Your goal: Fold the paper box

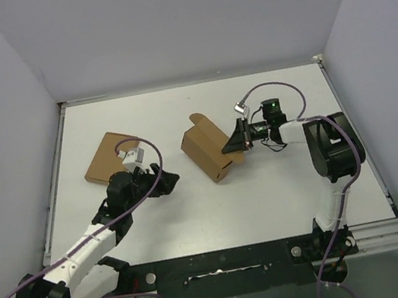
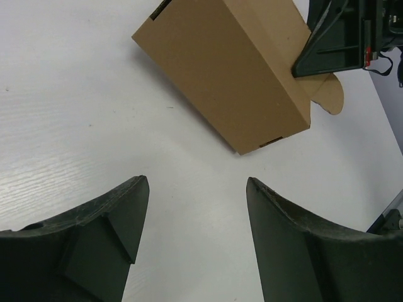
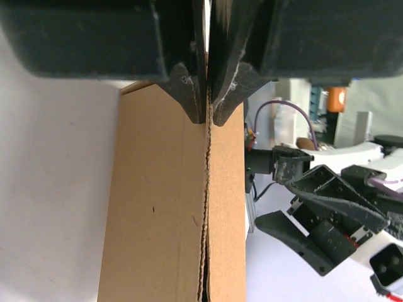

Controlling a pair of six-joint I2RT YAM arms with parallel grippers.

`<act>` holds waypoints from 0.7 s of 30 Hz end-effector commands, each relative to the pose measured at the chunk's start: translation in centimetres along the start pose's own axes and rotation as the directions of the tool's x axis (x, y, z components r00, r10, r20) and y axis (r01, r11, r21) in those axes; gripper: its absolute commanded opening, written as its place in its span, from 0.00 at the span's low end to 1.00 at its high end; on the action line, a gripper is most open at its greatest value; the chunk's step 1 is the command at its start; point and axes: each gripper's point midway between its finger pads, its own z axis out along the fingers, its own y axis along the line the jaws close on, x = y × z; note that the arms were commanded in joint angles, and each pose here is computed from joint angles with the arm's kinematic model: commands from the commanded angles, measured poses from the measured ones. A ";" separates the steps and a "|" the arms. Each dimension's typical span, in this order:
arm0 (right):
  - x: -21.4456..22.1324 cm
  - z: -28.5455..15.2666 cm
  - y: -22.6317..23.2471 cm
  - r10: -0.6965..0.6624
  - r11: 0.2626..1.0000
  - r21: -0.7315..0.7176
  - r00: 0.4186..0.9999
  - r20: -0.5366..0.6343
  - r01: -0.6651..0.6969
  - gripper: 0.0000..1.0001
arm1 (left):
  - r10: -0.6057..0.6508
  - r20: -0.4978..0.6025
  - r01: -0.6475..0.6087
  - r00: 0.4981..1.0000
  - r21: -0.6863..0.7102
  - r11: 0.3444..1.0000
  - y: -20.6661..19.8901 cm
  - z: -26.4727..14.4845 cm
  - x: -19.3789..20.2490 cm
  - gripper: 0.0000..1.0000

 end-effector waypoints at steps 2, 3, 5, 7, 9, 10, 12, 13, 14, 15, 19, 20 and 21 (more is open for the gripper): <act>-1.8 -1.6 0.3 0.089 0.996 -0.029 0.995 0.044 -0.088 0.00 | -0.032 0.049 0.028 0.998 0.071 0.997 -2.5 0.9 -2.9 0.62; -1.6 -1.7 -0.3 0.103 0.995 -0.018 0.994 0.043 -0.103 0.00 | -0.036 0.042 0.033 0.998 0.077 0.996 -2.7 1.2 -2.9 0.62; -1.0 -1.9 -1.5 0.110 0.994 0.012 0.993 0.034 -0.110 0.00 | -0.043 0.028 0.040 0.999 0.083 0.996 -3.1 2.2 -2.9 0.62; -0.4 -2.0 -2.5 0.119 0.992 0.038 0.993 0.022 -0.120 0.01 | -0.037 0.007 0.037 0.999 0.083 0.996 -3.7 3.5 -2.6 0.62; 0.0 -2.1 -3.1 0.133 0.990 0.049 0.991 0.019 -0.134 0.03 | -0.037 -0.028 0.038 0.999 0.053 0.998 -4.0 5.0 -2.3 0.62; 0.1 -2.3 -3.5 0.140 0.988 0.056 0.990 0.022 -0.141 0.04 | -0.034 -0.041 0.035 0.999 0.033 0.999 -4.0 5.7 -2.3 0.62; 0.1 -2.6 -4.1 0.143 0.987 0.072 0.989 0.030 -0.145 0.08 | -0.023 -0.063 0.024 0.998 0.018 1.000 -4.8 7.1 -2.5 0.63; 0.2 -2.8 -4.4 0.143 0.986 0.082 0.989 0.033 -0.145 0.09 | -0.016 -0.074 0.017 0.997 0.013 1.000 -4.9 7.7 -2.2 0.63; 0.2 -3.0 -4.6 0.140 0.986 0.089 0.990 0.033 -0.143 0.09 | -0.010 -0.075 0.011 0.997 0.012 1.000 -5.2 8.2 -2.3 0.63; 0.3 -3.1 -4.8 0.144 0.985 0.096 0.989 0.033 -0.146 0.09 | -0.003 -0.075 0.004 0.997 0.008 1.000 -5.4 8.7 -2.4 0.63; 0.8 -3.5 -5.4 0.110 0.983 0.145 0.994 0.020 -0.112 0.15 | 0.016 -0.088 -0.015 0.996 0.016 1.000 -6.8 10.6 -2.6 0.62; 0.9 -3.5 -5.5 0.092 0.982 0.163 0.996 0.012 -0.092 0.18 | 0.024 -0.092 -0.022 0.996 0.022 1.000 -7.3 11.0 -2.6 0.61; 0.9 -3.6 -5.7 0.074 0.980 0.183 0.997 0.004 -0.074 0.22 | 0.033 -0.099 -0.031 0.995 0.027 0.999 -7.7 11.4 -2.4 0.59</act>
